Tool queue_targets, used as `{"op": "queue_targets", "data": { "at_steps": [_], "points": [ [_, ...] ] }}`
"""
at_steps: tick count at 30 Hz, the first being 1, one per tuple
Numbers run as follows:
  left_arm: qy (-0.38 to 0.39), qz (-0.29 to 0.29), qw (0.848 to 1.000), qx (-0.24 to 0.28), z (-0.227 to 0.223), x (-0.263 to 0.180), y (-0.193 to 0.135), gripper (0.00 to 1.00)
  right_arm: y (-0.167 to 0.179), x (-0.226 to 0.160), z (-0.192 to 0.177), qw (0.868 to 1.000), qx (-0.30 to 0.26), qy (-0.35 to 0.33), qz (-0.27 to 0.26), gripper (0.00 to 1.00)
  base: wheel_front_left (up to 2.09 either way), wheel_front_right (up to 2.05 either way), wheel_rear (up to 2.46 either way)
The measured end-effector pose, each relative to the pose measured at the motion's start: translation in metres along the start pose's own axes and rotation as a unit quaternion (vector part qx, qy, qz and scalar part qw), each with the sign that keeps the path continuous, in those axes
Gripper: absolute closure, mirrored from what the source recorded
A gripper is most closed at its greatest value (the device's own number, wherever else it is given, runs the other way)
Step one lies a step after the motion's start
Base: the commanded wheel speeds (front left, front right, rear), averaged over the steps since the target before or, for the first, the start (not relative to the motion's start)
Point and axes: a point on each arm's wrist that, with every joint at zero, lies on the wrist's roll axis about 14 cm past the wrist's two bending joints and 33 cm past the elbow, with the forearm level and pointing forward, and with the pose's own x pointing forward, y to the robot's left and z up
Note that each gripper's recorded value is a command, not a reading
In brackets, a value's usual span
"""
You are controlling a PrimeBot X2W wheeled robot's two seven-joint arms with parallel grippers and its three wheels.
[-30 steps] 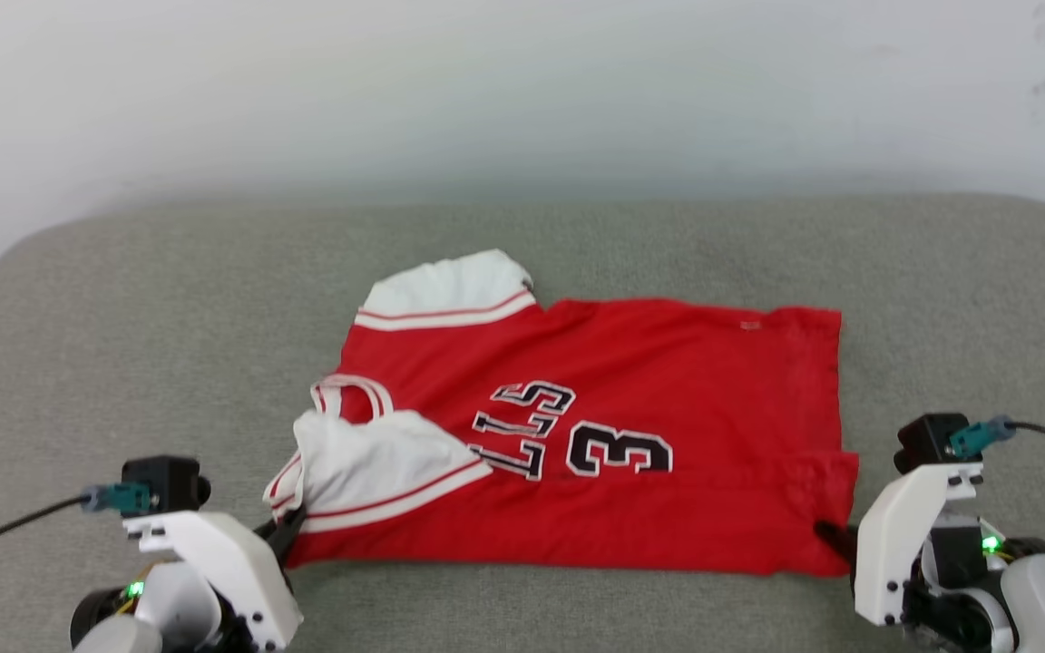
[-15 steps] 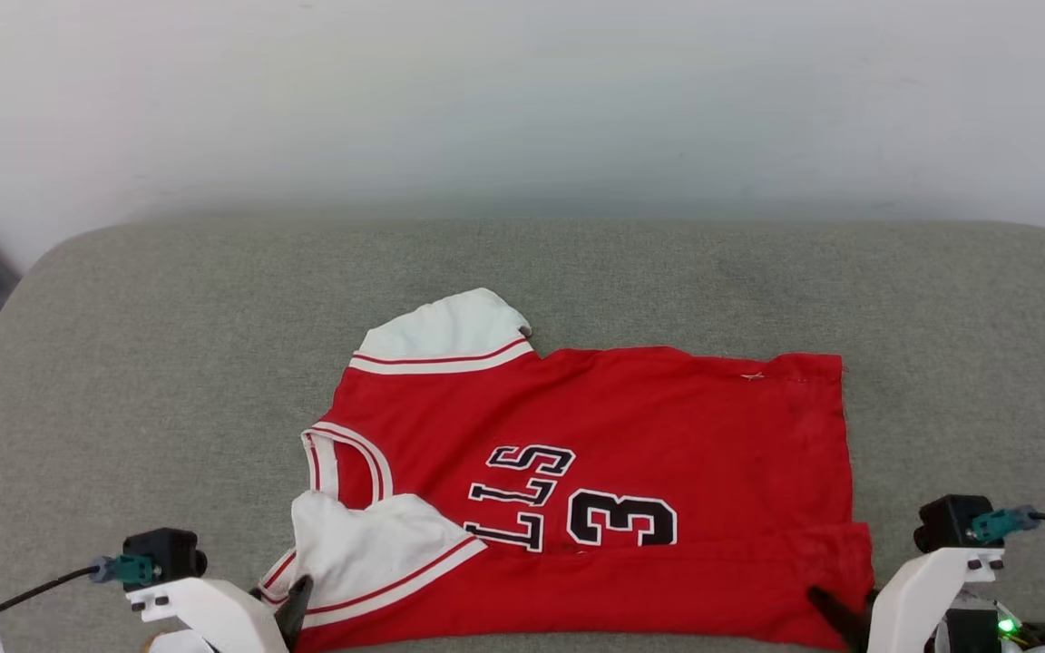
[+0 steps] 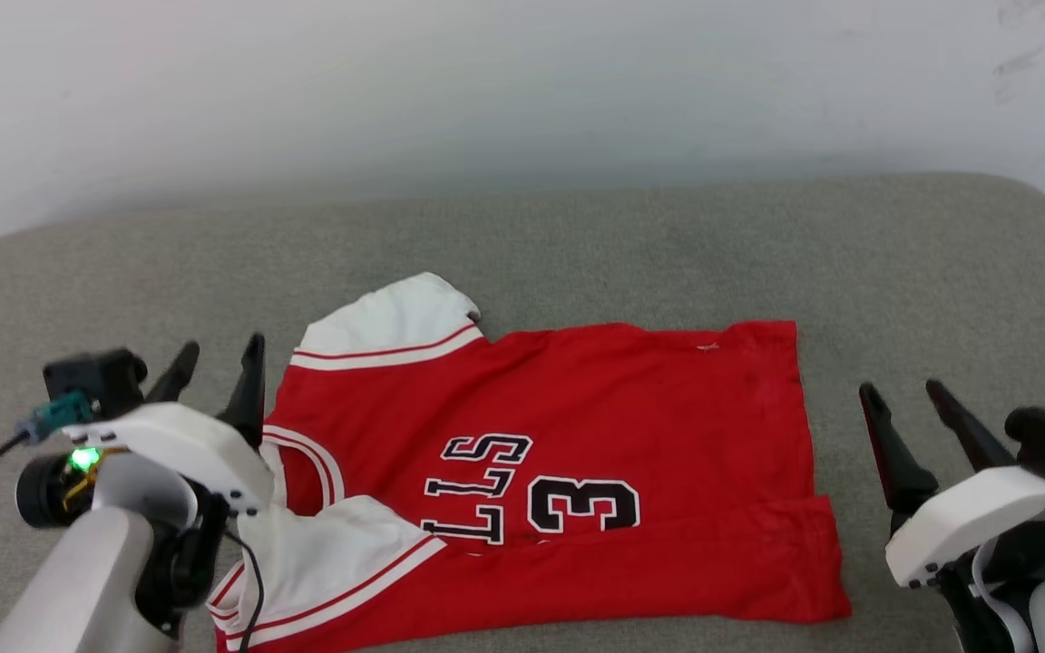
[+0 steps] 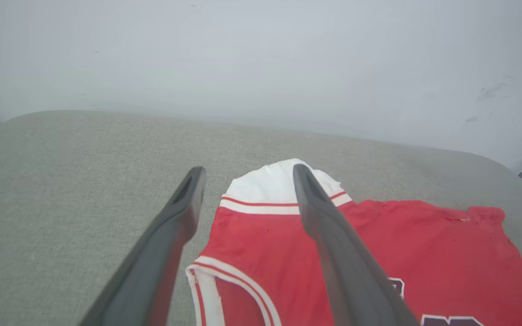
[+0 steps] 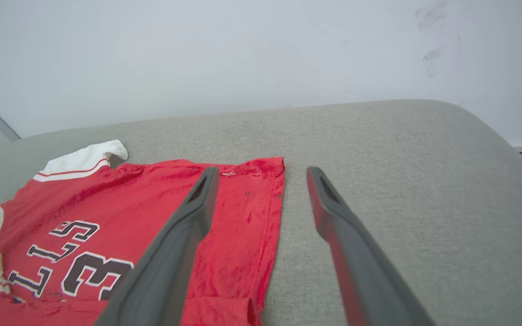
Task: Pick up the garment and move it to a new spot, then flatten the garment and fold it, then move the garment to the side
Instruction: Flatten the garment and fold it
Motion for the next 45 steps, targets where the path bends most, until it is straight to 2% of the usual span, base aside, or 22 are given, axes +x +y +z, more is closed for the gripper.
{"op": "queue_targets", "data": {
  "at_steps": [3, 8, 12, 15, 19, 22, 28, 32, 33, 34, 35, 39, 42, 45],
  "points": [
    [-0.012, -0.014, 1.000, 0.009, 0.015, 0.028, -0.007, 0.00, 0.004, 0.012, 0.018, 0.999, 0.002, -0.037, 0.000, 0.00, 0.00, 0.00, 0.00],
    [0.010, -0.036, 0.999, 0.023, 0.024, 0.085, -0.008, 0.00, 0.009, 0.036, 0.039, 0.997, -0.005, -0.082, 0.003, 0.00, 0.00, 0.00, 0.00],
    [0.072, -0.057, 0.995, 0.033, 0.005, 0.126, -0.011, 0.00, 0.006, 0.049, 0.041, 0.995, -0.010, -0.096, -0.003, 0.00, 0.00, 0.00, 0.00],
    [0.142, -0.081, 0.986, 0.043, -0.019, 0.150, -0.018, 0.00, -0.002, 0.054, 0.036, 0.995, -0.010, -0.094, -0.015, 0.00, 0.00, 0.00, 0.00],
    [0.255, -0.110, 0.958, 0.075, -0.055, 0.171, -0.025, 0.00, -0.016, 0.056, 0.022, 0.996, -0.010, -0.077, -0.039, 0.00, 0.00, 0.00, 0.00],
    [0.340, -0.122, 0.927, 0.106, -0.082, 0.177, -0.025, 0.00, -0.028, 0.055, 0.009, 0.996, -0.008, -0.061, -0.057, 0.00, 0.00, 0.00, 0.00],
    [0.450, -0.108, 0.872, 0.157, -0.124, 0.186, -0.014, 0.00, -0.045, 0.053, -0.015, 0.996, 0.003, -0.031, -0.085, 0.00, 0.00, 0.00, 0.00],
    [0.508, -0.094, 0.844, 0.143, -0.143, 0.187, -0.013, 0.02, -0.054, 0.048, -0.028, 0.995, 0.009, -0.015, -0.100, 0.00, 0.00, 0.00, 0.00],
    [0.518, -0.093, 0.839, 0.137, -0.146, 0.187, -0.014, 0.52, -0.056, 0.047, -0.030, 0.994, 0.009, -0.012, -0.104, 0.00, 0.00, 0.00, 0.00],
    [0.526, -0.093, 0.836, 0.129, -0.149, 0.187, -0.016, 0.82, -0.059, 0.046, -0.032, 0.994, 0.010, -0.010, -0.108, 0.00, 0.00, 0.00, 0.00],
    [0.531, -0.093, 0.834, 0.123, -0.151, 0.187, -0.017, 1.00, -0.061, 0.045, -0.033, 0.994, 0.010, -0.008, -0.111, 0.00, 0.00, 0.00, 0.00],
    [0.517, -0.105, 0.842, 0.109, -0.154, 0.185, -0.027, 1.00, -0.061, 0.049, -0.034, 0.994, 0.018, -0.002, -0.110, 0.00, 0.00, 0.00, 0.00],
    [0.491, -0.108, 0.857, 0.112, -0.148, 0.185, -0.027, 1.00, -0.057, 0.058, -0.034, 0.995, 0.033, 0.007, -0.099, 0.00, 0.00, 0.00, 0.00],
    [0.456, -0.114, 0.874, 0.126, -0.138, 0.185, -0.028, 1.00, -0.052, 0.069, -0.049, 0.993, 0.053, 0.057, -0.086, 0.00, 0.00, 0.00, 0.00]
  ]
}}
